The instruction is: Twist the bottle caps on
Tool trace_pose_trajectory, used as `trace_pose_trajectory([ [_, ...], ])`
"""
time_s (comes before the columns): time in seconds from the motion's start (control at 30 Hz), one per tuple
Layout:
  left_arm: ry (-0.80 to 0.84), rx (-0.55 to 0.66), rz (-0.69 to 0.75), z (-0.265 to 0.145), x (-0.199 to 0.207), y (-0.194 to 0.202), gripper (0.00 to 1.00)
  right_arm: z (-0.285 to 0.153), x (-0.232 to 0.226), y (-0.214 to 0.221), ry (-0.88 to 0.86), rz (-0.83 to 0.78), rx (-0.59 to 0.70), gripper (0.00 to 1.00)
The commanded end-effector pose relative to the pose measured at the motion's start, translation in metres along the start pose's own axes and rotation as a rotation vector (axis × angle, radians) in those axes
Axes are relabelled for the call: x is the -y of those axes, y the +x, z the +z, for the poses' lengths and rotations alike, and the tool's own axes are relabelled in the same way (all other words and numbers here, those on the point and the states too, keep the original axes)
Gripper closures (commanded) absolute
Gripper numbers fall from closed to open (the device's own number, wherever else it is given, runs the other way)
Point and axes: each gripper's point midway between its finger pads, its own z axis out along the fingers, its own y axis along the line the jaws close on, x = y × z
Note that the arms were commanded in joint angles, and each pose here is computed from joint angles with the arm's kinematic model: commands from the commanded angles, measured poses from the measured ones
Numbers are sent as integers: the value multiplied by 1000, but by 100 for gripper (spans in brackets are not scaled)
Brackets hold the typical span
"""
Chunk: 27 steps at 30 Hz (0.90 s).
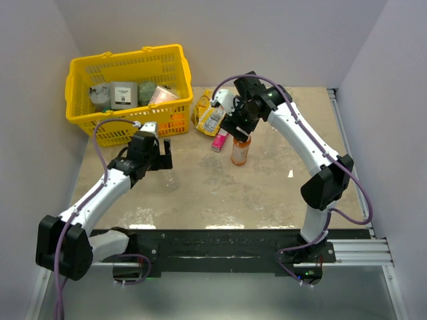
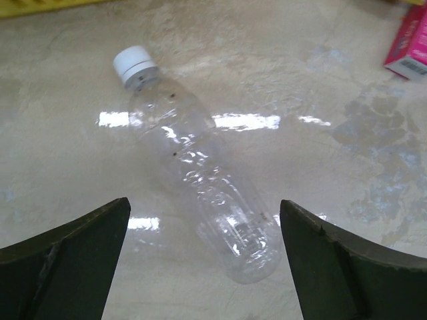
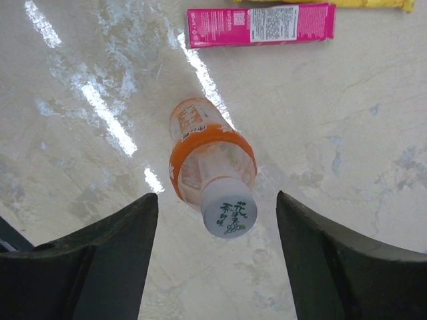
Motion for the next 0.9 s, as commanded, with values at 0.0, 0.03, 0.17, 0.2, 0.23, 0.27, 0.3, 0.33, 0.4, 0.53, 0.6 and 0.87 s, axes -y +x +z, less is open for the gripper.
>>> trace_pose_trajectory([
  [0.0,-132,-96,-160,6,-34,3,1,-30,16,-34,69,12,132,16],
  [0.03,-146,-131,-173,12,-38,10,1,-41,19,-45,85,11,177,4],
  [0.17,-129,-148,-193,30,-37,9,2,-65,22,-62,103,26,258,1],
  [0.2,-120,-158,-194,34,-35,9,2,-71,23,-64,110,27,274,1],
  [0.23,-95,-181,-204,44,-29,11,3,-75,22,-67,113,25,294,1],
  [0.27,-76,-191,-213,49,-25,11,3,-80,23,-70,122,23,310,1],
  [0.3,-53,-197,-224,53,-19,11,4,-89,25,-73,138,22,336,1],
  [0.33,-27,-208,-233,61,-13,10,4,-93,25,-73,143,22,346,1],
  [0.4,-16,-226,-255,68,-9,12,5,-101,26,-75,157,23,363,1],
  [0.53,27,-261,-257,84,1,16,10,-104,25,-68,167,30,353,1],
  [0.6,30,-280,-255,87,2,21,13,-104,25,-64,177,33,345,1],
  [0.87,195,-227,-144,75,21,11,52,-120,29,-59,228,19,352,1],
])
